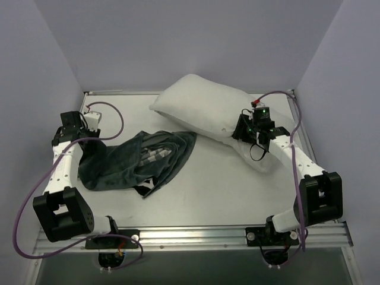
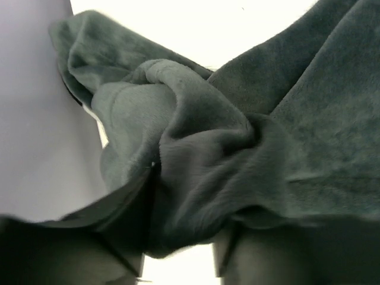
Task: Remove the pillowcase from the pillow
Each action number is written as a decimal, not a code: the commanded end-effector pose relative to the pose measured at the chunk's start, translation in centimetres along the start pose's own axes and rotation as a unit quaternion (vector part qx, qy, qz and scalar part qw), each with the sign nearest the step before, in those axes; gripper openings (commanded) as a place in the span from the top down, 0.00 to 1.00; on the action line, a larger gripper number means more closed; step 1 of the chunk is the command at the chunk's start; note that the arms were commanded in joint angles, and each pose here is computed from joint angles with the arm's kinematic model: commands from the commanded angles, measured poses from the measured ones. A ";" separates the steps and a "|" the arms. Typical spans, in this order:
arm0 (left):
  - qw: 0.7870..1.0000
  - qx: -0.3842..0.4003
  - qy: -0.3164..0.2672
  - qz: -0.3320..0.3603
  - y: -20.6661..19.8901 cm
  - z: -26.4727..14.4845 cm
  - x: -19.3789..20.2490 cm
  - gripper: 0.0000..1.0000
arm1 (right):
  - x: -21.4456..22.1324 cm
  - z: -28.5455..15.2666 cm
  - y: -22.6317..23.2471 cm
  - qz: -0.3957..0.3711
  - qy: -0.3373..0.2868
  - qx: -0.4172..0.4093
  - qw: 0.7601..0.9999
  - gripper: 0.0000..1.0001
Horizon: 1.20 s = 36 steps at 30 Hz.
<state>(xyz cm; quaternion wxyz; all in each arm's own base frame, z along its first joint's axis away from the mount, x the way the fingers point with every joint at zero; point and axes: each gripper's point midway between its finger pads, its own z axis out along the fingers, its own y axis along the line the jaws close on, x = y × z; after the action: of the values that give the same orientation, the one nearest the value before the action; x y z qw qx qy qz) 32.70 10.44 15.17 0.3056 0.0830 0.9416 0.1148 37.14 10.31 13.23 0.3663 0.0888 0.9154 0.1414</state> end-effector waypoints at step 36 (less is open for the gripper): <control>0.992 -0.086 0.000 -0.087 2.8 -7.8 3.5 0.06 | -10.6 -10.2 -5.4 0.010 -0.154 0.221 0.963 0.00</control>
<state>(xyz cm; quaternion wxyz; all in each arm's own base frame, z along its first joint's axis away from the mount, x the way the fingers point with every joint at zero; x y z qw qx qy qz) 25.76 12.36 18.71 0.2944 -0.0104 0.9429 0.1556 37.40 1.48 25.33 0.4721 0.1896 0.8593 -0.0527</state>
